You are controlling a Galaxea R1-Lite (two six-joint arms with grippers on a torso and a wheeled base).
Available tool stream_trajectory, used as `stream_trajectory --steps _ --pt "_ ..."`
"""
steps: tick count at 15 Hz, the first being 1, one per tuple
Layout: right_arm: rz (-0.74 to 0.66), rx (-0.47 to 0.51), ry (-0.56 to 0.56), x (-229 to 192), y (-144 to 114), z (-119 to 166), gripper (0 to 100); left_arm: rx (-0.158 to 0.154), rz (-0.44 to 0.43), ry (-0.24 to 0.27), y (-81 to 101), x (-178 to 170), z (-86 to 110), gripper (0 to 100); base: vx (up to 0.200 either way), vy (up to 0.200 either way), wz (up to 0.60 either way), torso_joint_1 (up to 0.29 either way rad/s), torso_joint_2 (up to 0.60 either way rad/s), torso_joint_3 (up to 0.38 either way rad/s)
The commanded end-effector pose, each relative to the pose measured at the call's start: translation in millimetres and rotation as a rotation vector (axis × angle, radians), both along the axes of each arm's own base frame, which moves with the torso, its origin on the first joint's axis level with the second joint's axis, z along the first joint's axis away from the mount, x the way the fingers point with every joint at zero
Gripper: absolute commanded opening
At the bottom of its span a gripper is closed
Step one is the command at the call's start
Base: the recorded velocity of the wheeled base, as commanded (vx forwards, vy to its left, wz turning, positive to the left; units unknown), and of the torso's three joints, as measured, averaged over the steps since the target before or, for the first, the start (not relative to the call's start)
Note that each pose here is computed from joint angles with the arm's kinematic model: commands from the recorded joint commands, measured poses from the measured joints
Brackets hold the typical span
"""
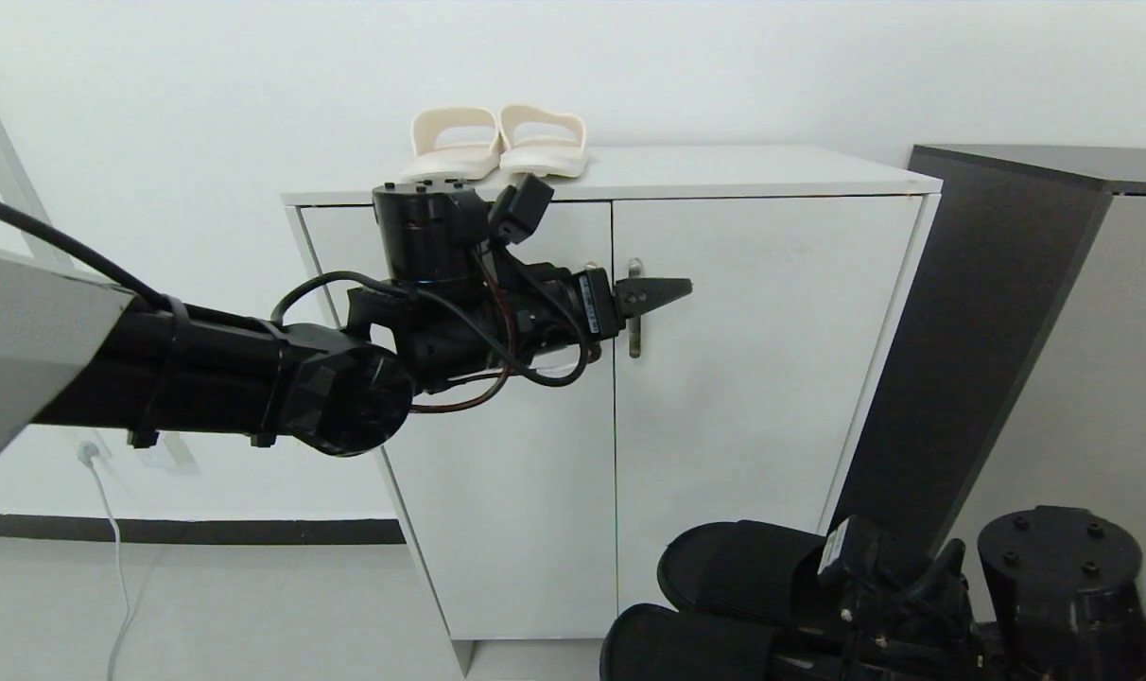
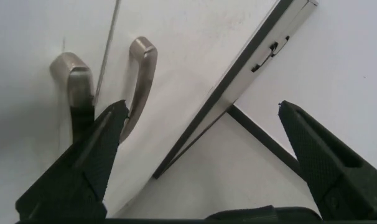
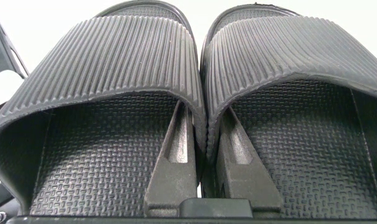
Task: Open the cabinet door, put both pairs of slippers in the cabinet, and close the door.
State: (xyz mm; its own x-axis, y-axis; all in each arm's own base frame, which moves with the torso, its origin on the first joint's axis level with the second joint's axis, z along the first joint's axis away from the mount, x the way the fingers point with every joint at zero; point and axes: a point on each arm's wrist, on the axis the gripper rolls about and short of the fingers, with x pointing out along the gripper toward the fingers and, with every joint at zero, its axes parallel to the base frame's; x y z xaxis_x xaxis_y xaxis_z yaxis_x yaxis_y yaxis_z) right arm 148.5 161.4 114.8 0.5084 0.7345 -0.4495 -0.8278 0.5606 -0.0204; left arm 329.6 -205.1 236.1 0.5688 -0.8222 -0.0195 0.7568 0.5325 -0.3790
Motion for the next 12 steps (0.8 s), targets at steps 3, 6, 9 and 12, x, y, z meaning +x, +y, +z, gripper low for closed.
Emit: stream_trajectory --steps 3,6,9,12 --pt "0.001 -0.002 0.002 0 0 -1 0 0.002 0.037 -0.005 -9.2 15 -5.5 100 0.0 0.0 0.0 0.0 0.0 0.0" --pt "0.001 -0.005 0.004 0 0 -1 0 0.01 0.042 0.007 -12.7 21 -12.6 100 0.0 0.0 0.0 0.0 0.0 0.0" --pt "0.002 -0.013 0.013 1 1 -4 0 0.011 0.037 0.012 -13.2 20 -14.1 0 0.0 0.0 0.0 0.0 0.0 0.0" --pt "0.014 -0.018 0.021 -1 2 -7 0 0.009 0.037 0.014 -12.3 19 -13.4 0 0.0 0.0 0.0 0.0 0.0 0.0"
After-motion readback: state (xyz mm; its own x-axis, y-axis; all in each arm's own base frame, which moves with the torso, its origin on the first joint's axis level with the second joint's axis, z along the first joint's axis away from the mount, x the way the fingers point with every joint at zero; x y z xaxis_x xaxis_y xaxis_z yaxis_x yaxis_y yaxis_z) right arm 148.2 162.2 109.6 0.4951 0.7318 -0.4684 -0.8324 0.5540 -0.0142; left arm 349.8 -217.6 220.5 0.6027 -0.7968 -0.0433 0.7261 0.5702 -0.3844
